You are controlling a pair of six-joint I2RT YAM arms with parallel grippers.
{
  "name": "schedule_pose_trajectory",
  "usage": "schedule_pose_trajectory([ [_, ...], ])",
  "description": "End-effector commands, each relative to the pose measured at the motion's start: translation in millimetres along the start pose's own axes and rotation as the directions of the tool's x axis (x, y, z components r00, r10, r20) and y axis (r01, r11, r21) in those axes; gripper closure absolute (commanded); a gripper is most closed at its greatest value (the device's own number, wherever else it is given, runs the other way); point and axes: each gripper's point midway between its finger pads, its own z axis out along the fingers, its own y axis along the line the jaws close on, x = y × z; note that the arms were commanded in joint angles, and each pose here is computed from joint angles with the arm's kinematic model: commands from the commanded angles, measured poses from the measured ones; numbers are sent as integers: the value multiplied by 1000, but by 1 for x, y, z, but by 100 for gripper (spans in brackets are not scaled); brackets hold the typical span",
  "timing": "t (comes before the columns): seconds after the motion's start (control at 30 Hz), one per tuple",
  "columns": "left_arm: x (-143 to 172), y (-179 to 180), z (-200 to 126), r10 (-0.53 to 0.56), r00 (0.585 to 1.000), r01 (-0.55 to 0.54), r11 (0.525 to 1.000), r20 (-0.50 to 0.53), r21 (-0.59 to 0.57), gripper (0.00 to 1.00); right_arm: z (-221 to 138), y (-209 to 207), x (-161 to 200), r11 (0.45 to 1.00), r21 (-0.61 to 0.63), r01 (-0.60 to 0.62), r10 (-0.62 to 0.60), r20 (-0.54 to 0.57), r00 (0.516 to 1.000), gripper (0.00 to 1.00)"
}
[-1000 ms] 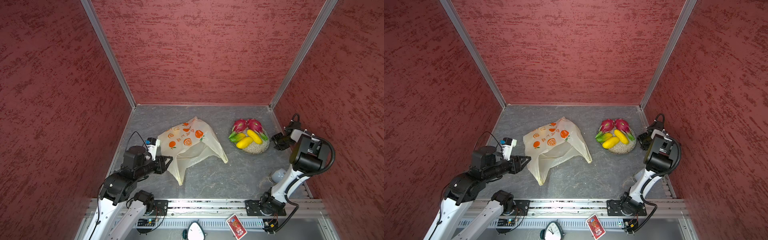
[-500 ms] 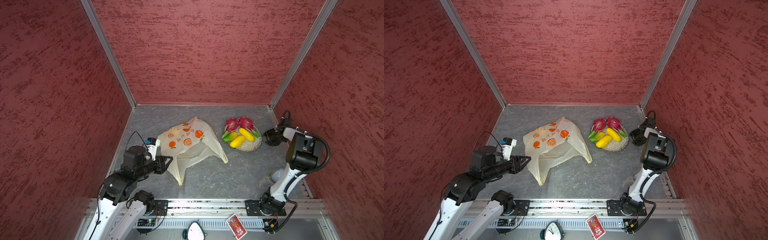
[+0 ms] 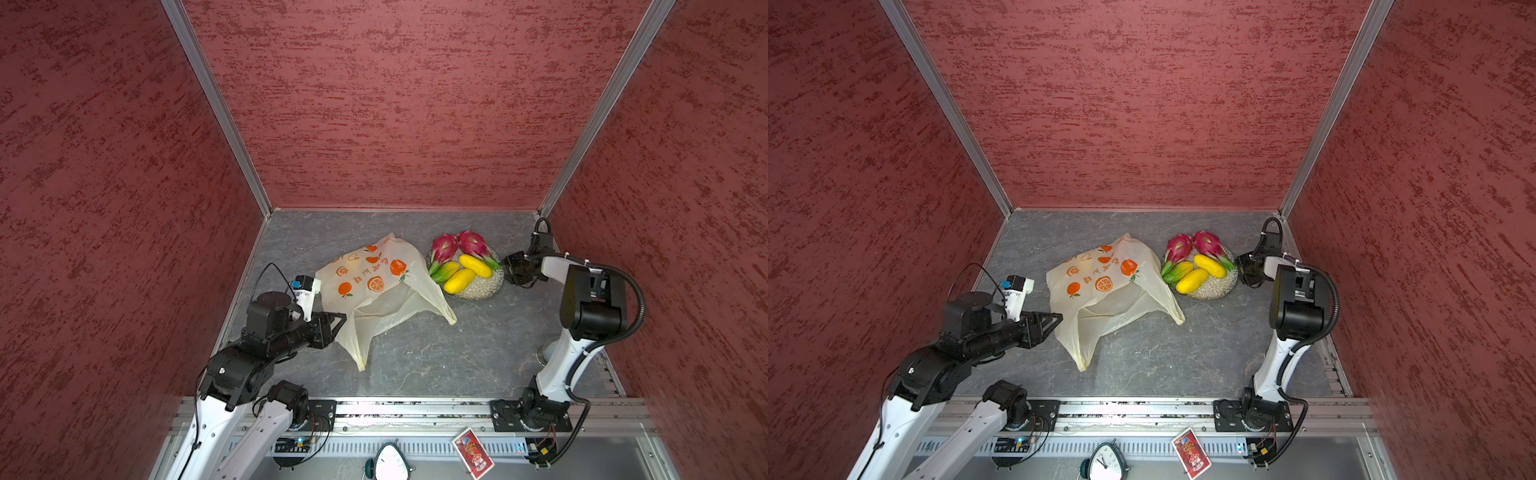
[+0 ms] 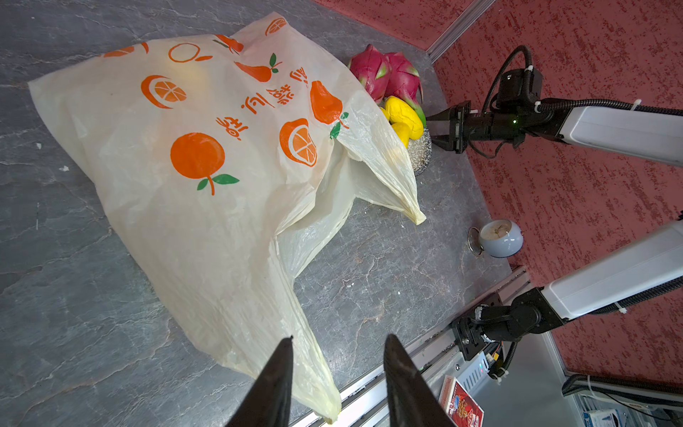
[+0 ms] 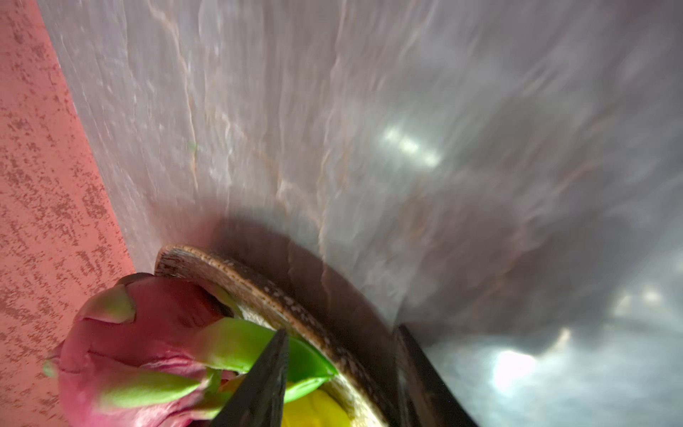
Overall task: Take fruits out of the plastic bag
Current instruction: Move the plate to the center of the board.
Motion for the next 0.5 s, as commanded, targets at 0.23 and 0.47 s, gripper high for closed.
schedule_pose_trajectory([
  [0.23, 1, -2, 0, 21, 1000, -21, 1000, 5, 12, 59, 15, 22, 41, 994, -20, -109, 109, -3, 994, 52],
  [0.47, 5, -1, 5, 21, 999, -21, 1000, -25, -5, 58, -14, 14, 29, 998, 62, -5, 0, 91, 996, 41],
])
